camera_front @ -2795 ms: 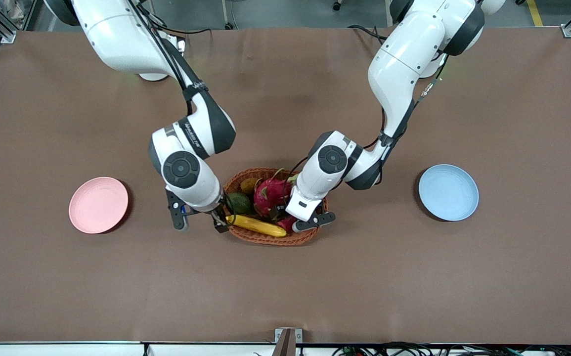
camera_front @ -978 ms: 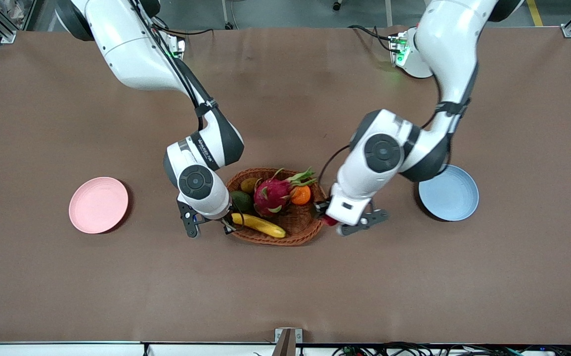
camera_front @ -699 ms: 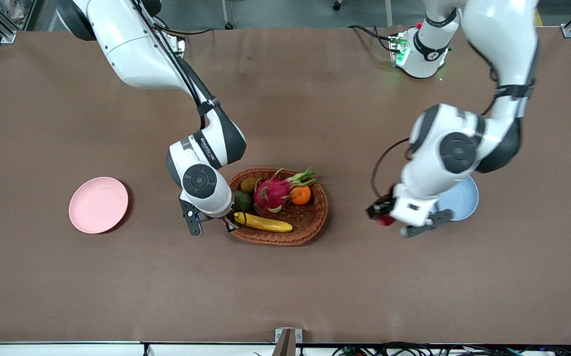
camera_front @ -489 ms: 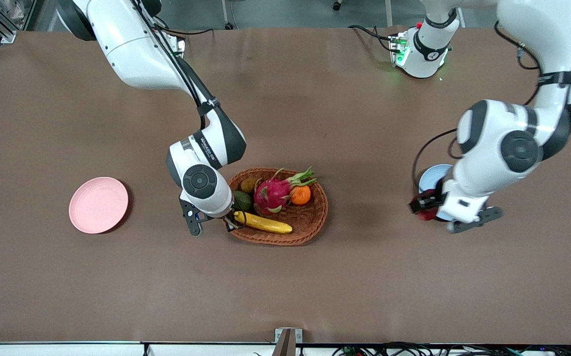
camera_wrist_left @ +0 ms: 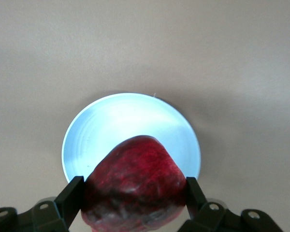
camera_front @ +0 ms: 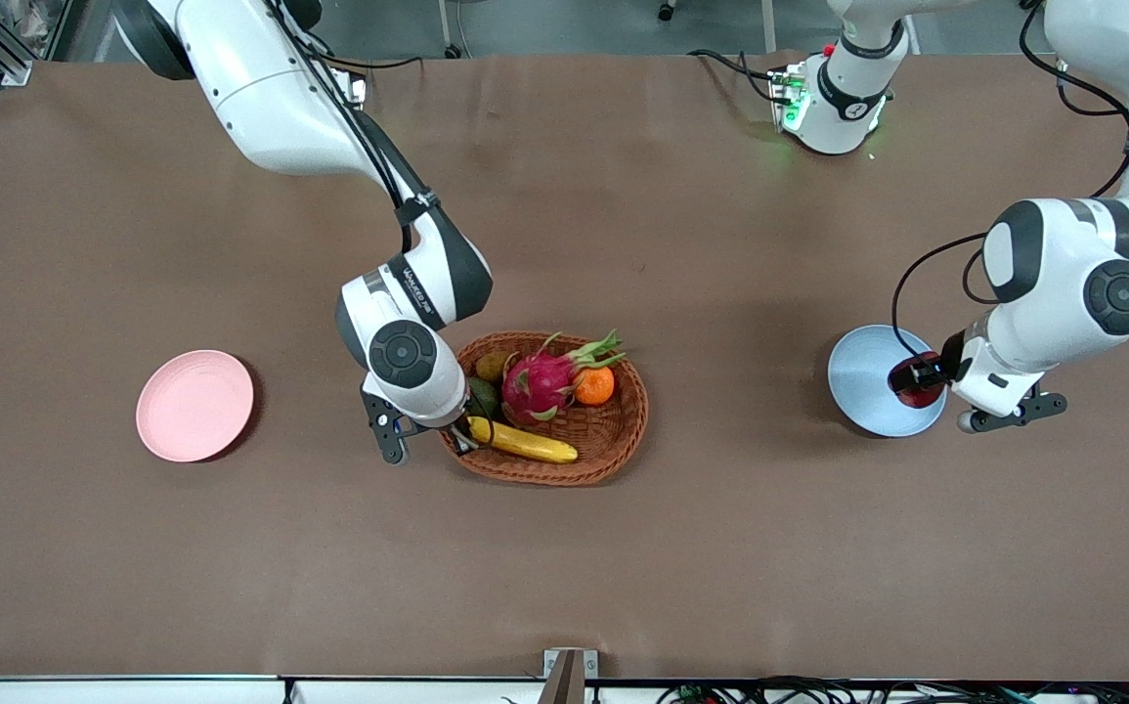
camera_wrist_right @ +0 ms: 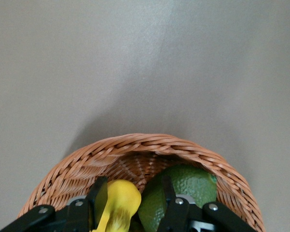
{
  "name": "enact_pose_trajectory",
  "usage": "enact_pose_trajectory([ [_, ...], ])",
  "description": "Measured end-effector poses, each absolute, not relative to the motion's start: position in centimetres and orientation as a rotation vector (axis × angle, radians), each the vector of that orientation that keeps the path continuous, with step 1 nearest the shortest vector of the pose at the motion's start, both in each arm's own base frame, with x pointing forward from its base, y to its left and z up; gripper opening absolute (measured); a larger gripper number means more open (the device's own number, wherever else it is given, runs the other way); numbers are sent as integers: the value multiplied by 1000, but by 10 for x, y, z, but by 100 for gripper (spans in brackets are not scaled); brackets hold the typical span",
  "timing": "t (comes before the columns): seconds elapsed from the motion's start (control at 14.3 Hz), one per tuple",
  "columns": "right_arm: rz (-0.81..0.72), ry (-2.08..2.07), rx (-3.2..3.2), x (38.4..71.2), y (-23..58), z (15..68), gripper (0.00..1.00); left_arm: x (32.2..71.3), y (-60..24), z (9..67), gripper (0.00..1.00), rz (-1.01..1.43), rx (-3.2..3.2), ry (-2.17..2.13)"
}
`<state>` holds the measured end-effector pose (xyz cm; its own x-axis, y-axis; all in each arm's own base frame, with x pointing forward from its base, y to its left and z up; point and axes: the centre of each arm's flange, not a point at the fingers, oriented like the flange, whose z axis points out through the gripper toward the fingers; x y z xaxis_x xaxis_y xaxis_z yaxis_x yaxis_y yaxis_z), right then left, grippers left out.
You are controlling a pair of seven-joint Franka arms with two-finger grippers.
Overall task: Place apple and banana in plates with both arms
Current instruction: 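Carry the red apple with the left gripper over the blue plate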
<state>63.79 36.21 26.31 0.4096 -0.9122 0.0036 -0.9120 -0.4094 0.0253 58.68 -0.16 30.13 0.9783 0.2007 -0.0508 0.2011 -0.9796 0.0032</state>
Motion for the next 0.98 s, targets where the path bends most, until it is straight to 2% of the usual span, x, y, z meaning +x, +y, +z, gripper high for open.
enact_pose_trajectory([
  [0.42, -8, -1695, 2631, 637, 366, 264, 48, 559, 8, 252, 89, -58, 3137, 260],
  [0.49, -8, -1695, 2631, 637, 366, 264, 40, 559, 9, 247, 89, -61, 3137, 260],
  [0.56, -7, -1695, 2632, 637, 366, 265, 38, 559, 11, 243, 89, -57, 3135, 263],
  [0.98, -3, -1684, 2647, 634, 374, 265, 39, 559, 13, 219, 89, -73, 3127, 271],
])
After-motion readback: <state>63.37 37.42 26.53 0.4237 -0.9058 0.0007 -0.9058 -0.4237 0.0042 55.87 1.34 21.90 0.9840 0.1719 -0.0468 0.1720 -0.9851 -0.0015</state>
